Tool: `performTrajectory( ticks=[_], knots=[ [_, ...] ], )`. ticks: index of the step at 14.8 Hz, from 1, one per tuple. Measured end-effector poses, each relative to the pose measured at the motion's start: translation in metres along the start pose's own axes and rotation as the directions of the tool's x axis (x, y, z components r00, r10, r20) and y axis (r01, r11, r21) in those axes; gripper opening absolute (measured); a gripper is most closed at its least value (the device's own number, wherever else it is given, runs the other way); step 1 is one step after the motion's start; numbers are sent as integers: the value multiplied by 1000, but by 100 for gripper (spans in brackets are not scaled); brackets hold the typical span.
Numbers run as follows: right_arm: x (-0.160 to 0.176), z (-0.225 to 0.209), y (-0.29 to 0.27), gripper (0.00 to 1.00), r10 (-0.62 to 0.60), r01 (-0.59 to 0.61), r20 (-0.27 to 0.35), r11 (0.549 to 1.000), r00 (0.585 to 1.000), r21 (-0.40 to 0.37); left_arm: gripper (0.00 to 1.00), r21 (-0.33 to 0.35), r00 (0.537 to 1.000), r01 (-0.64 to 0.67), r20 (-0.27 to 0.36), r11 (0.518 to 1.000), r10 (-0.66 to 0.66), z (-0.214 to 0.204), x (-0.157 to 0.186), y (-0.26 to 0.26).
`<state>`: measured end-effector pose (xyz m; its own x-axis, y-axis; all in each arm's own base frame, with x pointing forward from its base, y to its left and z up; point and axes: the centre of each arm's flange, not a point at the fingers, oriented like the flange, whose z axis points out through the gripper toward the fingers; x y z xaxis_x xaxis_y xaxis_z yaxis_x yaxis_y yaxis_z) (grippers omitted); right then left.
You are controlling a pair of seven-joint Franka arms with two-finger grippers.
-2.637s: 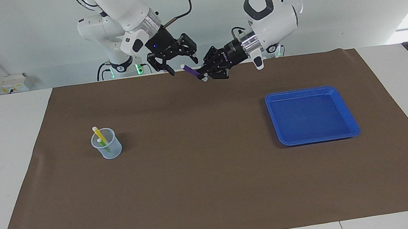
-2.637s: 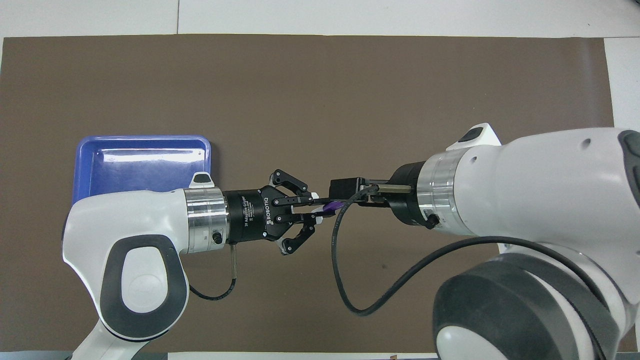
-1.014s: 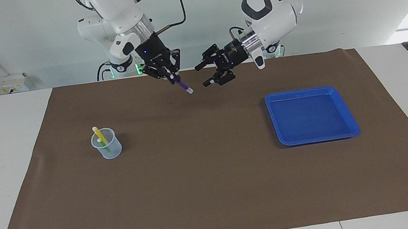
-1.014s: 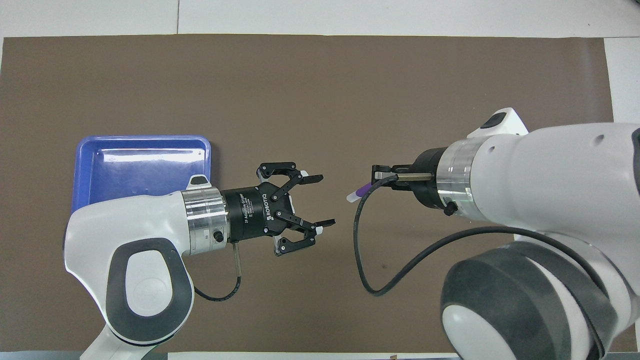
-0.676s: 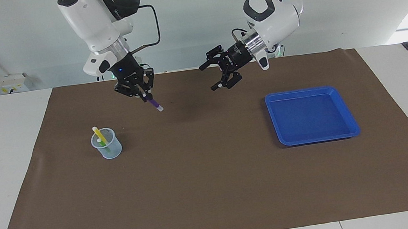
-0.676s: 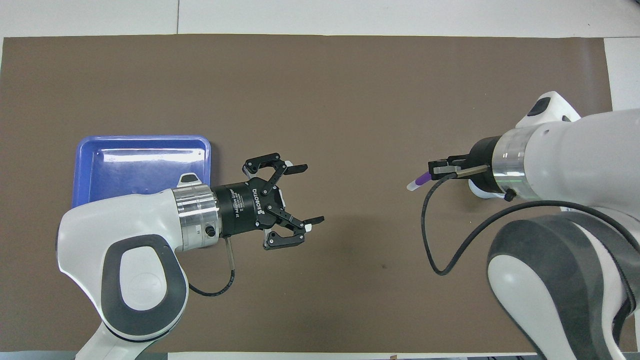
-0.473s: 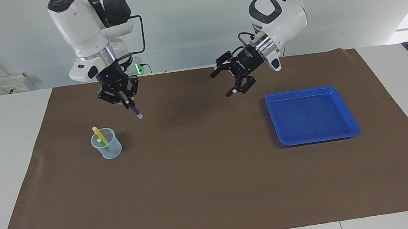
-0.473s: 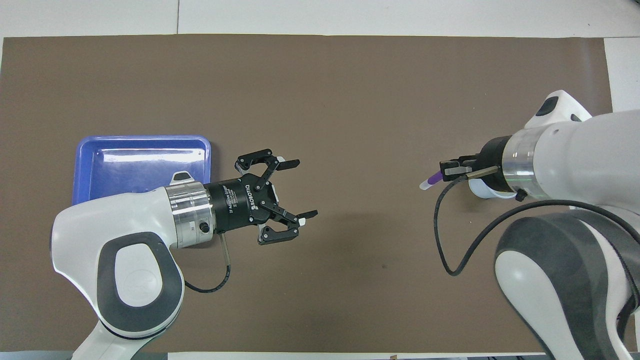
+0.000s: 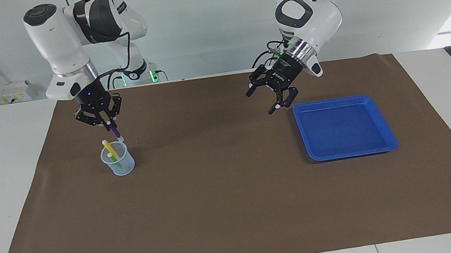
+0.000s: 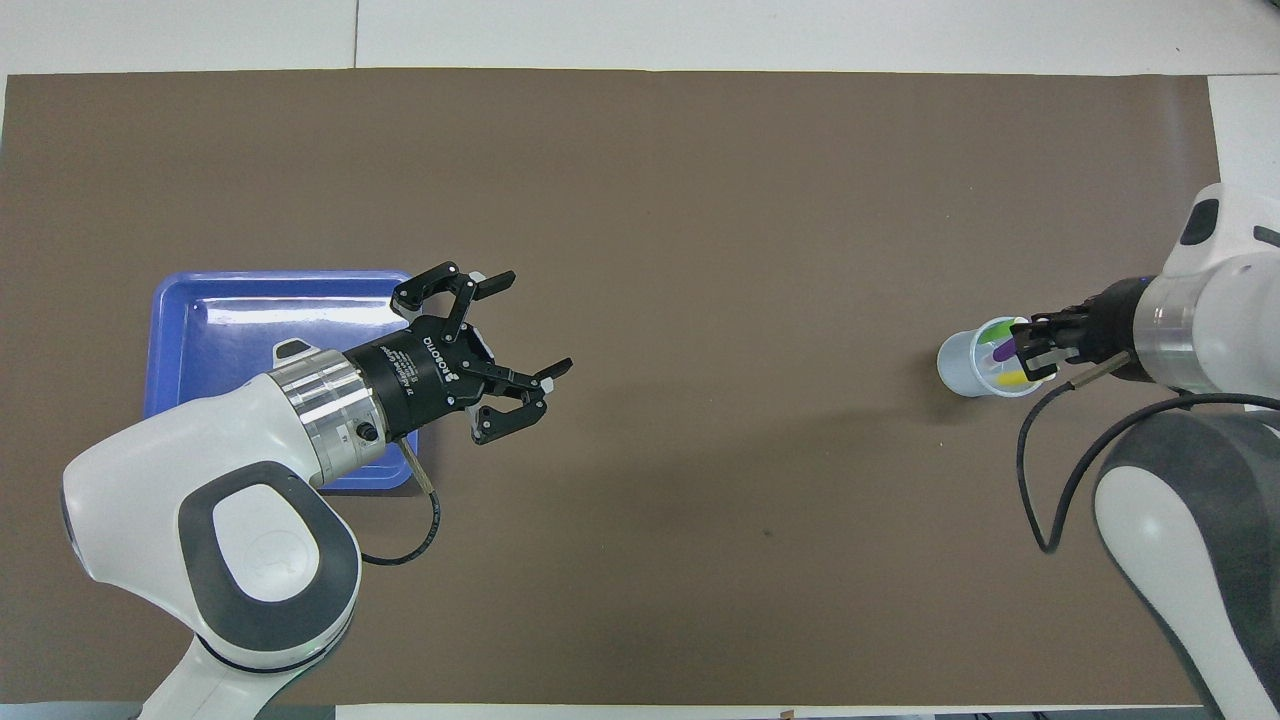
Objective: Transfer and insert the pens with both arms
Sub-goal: 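Insert the purple pen into the cup while the left gripper withdraws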
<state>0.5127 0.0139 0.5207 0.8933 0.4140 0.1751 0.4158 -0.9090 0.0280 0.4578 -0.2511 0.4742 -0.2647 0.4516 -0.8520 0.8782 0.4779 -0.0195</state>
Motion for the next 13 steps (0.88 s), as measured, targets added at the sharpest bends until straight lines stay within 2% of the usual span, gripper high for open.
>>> performTrajectory(
  ticks=[13],
  knots=[
    [-30, 41, 24, 18, 56, -58, -102, 998, 993, -19, 100, -19, 999, -20, 29, 1000, 21, -6, -18, 3]
  ],
)
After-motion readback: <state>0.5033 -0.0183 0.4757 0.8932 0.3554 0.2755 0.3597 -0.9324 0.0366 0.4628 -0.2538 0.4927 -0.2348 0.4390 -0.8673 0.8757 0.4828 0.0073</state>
